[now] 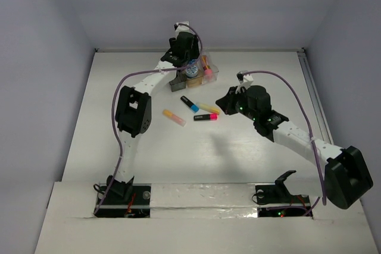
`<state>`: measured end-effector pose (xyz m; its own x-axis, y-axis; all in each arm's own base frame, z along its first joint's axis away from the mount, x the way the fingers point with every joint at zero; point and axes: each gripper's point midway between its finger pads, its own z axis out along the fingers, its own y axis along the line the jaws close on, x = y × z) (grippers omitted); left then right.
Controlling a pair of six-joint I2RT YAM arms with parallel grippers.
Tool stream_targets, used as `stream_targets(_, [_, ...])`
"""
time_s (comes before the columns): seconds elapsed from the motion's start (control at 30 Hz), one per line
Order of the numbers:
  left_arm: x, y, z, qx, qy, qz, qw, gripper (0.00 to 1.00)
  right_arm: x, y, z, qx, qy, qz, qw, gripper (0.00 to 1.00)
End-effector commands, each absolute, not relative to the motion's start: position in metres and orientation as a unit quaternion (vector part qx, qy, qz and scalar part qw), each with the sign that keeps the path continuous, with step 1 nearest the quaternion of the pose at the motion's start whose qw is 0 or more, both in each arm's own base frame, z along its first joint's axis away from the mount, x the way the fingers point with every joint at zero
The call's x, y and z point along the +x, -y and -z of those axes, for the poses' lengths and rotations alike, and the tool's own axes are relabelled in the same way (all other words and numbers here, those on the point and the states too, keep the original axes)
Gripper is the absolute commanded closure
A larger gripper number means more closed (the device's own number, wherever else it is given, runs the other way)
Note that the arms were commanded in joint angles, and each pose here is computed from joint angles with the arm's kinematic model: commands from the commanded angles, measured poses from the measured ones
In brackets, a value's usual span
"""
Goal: Sort the stationery into containers
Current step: Place the stationery in the storage box.
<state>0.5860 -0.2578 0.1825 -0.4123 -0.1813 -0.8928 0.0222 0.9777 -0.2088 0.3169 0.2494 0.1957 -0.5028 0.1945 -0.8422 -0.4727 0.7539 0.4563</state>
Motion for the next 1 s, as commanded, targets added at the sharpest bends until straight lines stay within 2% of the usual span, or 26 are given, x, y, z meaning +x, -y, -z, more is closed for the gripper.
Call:
stream_targets(0.0, [0.606,0.255,-0.247,-0.079,-0.782,0.121,0.606,0.86,0.320,-0.255,-0.211,-0.095,-0.783,-0.350,0.506,0.95])
stream_targets(0.2, [0.614,0.239,-0.229,-0.092,-0.788,0.113,0.598,0.86,0.320,-0.256,-0.210,-0.096,-0.784,-0.351,0.503,0.95])
stream_targets(0.77, [0.619,0.245,-0.181,-0.059,-0.807,0.099,0.579,0.81,0.323,-0.260,-0.201,-0.101,-0.791,-0.349,0.493,0.92])
stream_targets(0.87, [0.619,0.245,-0.175,-0.056,-0.810,0.095,0.575,0.74,0.324,-0.260,-0.200,-0.100,-0.791,-0.348,0.492,0.92])
stream_targets(0.9, [0.618,0.245,-0.174,-0.055,-0.811,0.096,0.574,0.65,0.324,-0.259,-0.199,-0.100,-0.792,-0.347,0.492,0.91])
stream_targets(0.97, [0.618,0.247,-0.172,-0.052,-0.813,0.098,0.571,0.56,0.325,-0.259,-0.199,-0.099,-0.792,-0.345,0.494,0.90])
